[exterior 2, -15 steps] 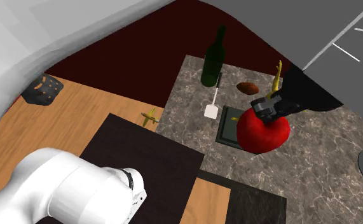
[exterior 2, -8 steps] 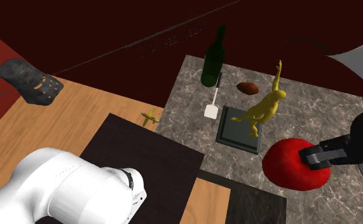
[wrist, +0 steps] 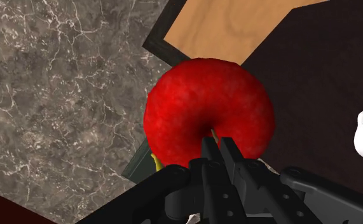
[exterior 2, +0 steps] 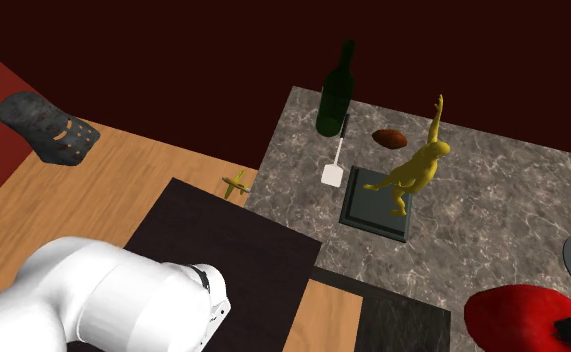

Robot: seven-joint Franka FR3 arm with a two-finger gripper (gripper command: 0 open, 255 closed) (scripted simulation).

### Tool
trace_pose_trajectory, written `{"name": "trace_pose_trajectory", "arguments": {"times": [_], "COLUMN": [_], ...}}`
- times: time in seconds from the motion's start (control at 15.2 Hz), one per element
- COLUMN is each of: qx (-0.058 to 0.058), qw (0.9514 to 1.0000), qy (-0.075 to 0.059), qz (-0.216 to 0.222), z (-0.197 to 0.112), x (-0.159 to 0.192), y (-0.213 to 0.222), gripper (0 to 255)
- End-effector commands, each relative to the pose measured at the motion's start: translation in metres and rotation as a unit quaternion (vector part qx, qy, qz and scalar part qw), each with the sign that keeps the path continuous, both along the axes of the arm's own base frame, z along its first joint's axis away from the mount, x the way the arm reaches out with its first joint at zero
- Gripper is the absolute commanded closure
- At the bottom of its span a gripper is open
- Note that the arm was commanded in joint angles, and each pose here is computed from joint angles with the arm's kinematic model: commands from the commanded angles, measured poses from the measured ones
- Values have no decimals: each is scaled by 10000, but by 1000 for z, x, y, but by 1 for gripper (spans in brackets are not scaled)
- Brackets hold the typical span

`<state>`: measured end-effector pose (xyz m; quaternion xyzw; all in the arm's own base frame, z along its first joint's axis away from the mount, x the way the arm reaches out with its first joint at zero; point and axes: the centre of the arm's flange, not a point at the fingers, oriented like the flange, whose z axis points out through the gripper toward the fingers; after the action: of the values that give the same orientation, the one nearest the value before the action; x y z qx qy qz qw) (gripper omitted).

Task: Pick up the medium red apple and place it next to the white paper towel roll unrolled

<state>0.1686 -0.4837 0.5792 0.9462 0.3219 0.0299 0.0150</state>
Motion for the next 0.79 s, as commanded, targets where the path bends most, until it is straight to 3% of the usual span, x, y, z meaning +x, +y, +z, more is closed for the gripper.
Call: {"name": "trace_pose_trajectory", "arguments": {"times": [0.0, 0.73], "qx": [-10, -10], "qw": [10000, 10000], "qy": [4, 4], "qz": [9, 9], "z": [-5, -5], "x": [-14, -90], "y": [-23, -147], "gripper": [255, 255]}}
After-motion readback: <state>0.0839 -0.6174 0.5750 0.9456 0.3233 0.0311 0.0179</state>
